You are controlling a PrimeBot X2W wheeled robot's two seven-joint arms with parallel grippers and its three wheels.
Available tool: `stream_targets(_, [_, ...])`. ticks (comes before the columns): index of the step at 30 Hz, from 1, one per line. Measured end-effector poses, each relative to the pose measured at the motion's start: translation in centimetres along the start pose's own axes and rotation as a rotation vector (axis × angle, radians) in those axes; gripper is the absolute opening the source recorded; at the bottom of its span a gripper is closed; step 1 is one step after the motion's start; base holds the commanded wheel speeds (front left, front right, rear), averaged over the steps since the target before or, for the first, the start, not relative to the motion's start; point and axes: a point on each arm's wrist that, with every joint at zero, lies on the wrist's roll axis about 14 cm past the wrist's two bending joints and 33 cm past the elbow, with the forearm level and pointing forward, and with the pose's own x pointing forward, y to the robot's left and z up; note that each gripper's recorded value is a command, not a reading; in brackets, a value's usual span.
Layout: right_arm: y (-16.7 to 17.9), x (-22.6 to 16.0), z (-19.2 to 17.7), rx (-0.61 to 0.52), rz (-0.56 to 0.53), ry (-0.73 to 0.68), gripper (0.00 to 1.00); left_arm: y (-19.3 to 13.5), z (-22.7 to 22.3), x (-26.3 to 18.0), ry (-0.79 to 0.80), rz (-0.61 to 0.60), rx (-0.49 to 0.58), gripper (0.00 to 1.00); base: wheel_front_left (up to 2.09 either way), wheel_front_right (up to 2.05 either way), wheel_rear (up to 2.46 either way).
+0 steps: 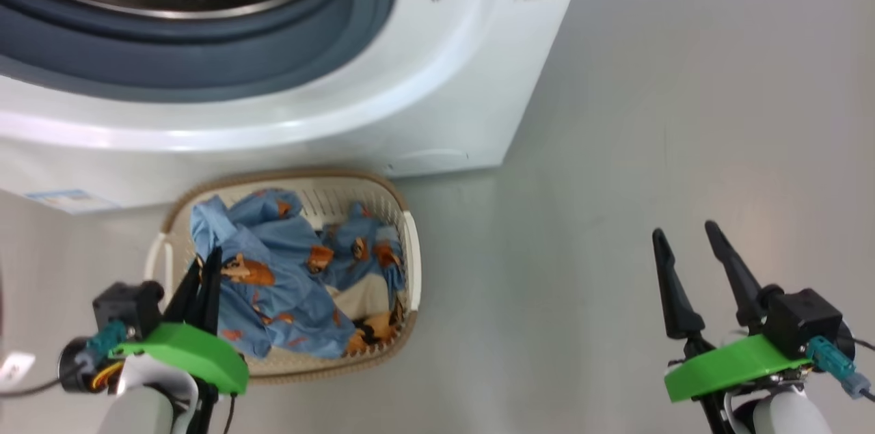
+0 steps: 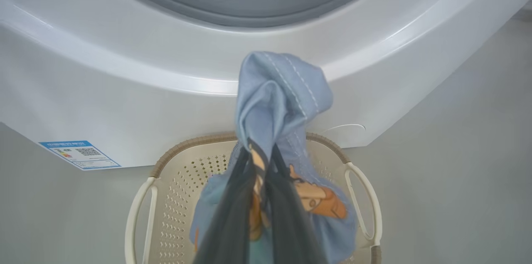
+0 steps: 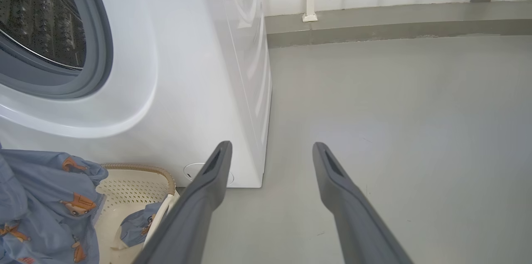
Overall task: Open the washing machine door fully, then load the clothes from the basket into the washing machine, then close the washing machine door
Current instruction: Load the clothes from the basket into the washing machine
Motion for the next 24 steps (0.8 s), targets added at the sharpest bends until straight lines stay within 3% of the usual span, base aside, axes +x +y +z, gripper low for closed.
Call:
stream_targets(15, [2.1,-3.8,5.7,-0.02,0.054,-0.145,1.0,0.0,11.2,-9.0,-0.382,0.052,0.043,0.0,0.0,0.0,0.0])
stream_targets(24, [2.3,-5.8,7.5,-0.023,0.058,-0.2,1.0,-0.3,14.0,-12.9,-0.505,0.063,0.069,0.0,0.0,0.0,0.0])
